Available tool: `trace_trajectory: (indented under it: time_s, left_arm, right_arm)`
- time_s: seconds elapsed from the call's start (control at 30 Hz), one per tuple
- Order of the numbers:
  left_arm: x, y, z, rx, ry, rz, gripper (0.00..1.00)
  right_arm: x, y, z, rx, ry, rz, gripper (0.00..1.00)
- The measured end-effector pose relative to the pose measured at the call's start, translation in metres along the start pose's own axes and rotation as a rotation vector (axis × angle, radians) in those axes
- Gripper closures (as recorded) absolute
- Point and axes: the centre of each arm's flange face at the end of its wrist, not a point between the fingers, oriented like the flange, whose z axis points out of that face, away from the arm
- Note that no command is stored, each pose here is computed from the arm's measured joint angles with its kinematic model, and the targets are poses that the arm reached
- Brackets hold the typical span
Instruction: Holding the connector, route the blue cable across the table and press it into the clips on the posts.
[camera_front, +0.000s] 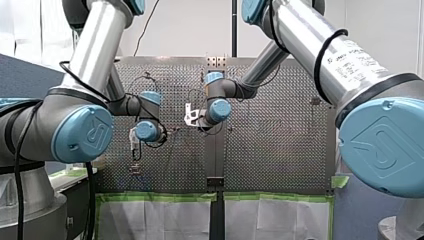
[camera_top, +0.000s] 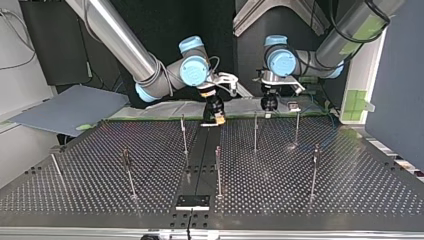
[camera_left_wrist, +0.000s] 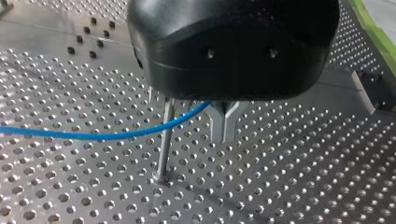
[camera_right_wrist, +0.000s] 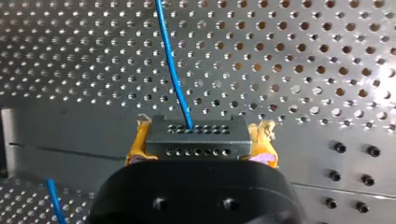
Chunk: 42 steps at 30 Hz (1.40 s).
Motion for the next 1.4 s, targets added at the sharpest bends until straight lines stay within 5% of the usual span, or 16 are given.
trace_trajectory:
  time_s: [0.53, 1.13, 1.2, 1.27, 1.3, 1.37, 1.4]
  left_arm:
    - [-0.029, 0.004, 0.034, -0.01, -0.054, -0.011, 0.98]
    - [-0.052, 0.025, 0.081, -0.054, -0.059, -0.008, 0.98]
    - [-0.052, 0.027, 0.082, -0.059, -0.055, -0.006, 0.93]
    - [-0.052, 0.028, 0.081, -0.07, -0.045, 0.001, 0.69]
    - [-0.051, 0.029, 0.081, -0.076, -0.04, 0.005, 0.69]
    - [-0.05, 0.03, 0.079, -0.085, -0.026, 0.011, 0.44]
    - [-0.049, 0.03, 0.079, -0.088, -0.02, 0.014, 0.44]
  right_arm:
    - [0.005, 0.026, 0.012, -0.004, 0.032, 0.028, 1.0]
    - [0.018, 0.057, 0.026, -0.007, 0.071, 0.042, 1.0]
    - [0.018, 0.058, 0.027, -0.008, 0.072, 0.042, 1.0]
    - [0.018, 0.059, 0.027, -0.008, 0.072, 0.042, 1.0]
    - [0.018, 0.059, 0.027, -0.008, 0.073, 0.042, 1.0]
    - [0.018, 0.059, 0.027, -0.009, 0.073, 0.042, 1.0]
    - [0.018, 0.059, 0.027, -0.009, 0.073, 0.042, 1.0]
